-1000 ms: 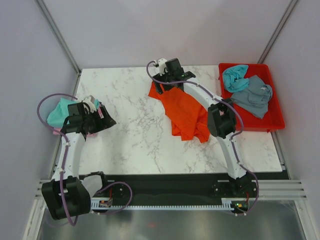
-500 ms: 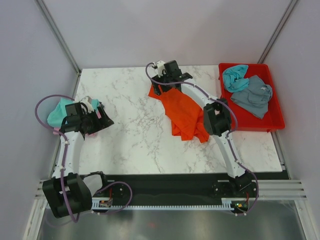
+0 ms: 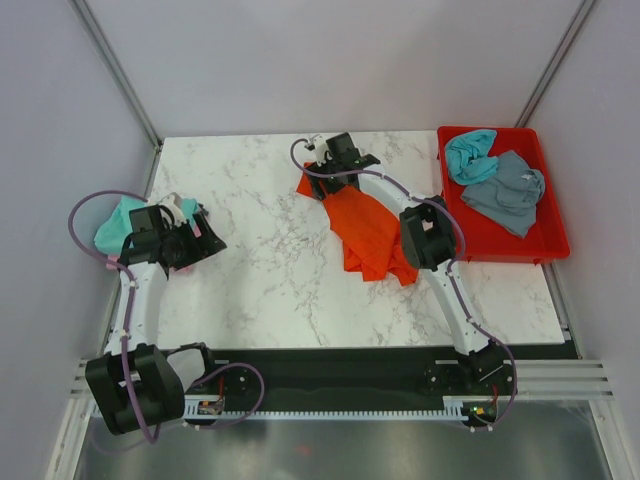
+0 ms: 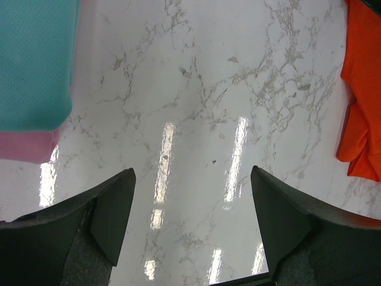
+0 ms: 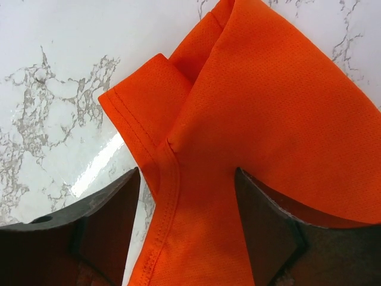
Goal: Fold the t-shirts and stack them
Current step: Flatten the tshirt out
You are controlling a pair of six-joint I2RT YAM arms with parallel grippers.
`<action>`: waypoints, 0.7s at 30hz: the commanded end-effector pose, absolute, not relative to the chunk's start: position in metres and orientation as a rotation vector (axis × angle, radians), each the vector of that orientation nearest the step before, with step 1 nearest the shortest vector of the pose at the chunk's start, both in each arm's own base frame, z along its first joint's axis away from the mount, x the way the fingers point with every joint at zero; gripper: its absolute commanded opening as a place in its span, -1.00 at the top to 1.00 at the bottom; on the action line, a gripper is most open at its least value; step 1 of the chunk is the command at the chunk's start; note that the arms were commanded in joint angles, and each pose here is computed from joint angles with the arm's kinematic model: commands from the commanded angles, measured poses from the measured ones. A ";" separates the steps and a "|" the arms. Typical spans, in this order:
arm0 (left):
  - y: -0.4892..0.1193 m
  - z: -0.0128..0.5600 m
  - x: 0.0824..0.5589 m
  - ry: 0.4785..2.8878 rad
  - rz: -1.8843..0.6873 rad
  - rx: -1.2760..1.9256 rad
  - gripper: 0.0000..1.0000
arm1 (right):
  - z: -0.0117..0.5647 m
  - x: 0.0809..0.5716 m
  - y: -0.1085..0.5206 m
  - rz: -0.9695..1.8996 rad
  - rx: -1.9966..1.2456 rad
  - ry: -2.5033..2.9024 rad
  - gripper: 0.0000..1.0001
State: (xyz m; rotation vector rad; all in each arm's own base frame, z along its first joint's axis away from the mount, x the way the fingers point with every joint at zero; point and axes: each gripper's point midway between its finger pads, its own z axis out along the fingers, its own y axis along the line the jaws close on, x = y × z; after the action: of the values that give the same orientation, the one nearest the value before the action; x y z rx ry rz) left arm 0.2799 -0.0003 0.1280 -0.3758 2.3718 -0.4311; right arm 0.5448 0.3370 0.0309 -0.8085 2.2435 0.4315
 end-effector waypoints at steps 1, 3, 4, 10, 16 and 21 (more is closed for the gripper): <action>-0.001 0.132 0.283 2.348 -0.462 -0.412 -0.72 | 0.043 0.561 0.341 0.408 -0.809 2.176 -0.39; 0.000 0.132 0.283 2.346 -0.462 -0.414 -0.72 | 0.040 0.559 0.341 0.408 -0.811 2.184 -0.28; 0.001 0.132 0.283 2.346 -0.460 -0.417 -0.72 | 0.041 0.559 0.341 0.408 -0.812 2.182 -0.13; 0.001 0.131 0.283 2.341 -0.467 -0.430 -0.72 | 0.049 0.559 0.337 0.382 -0.808 2.177 0.48; 0.000 0.131 0.283 2.336 -0.473 -0.429 -0.72 | 0.044 0.556 0.332 0.363 -0.814 2.192 0.53; 0.000 0.133 0.283 2.330 -0.470 -0.429 -0.72 | 0.058 0.553 0.334 0.347 -0.846 2.166 0.96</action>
State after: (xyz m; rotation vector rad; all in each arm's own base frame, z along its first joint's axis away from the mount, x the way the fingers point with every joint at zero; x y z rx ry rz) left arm 0.2782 0.0005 0.1253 -0.4031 2.3721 -0.4485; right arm 0.5498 0.3317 0.0301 -0.8318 2.2263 0.3676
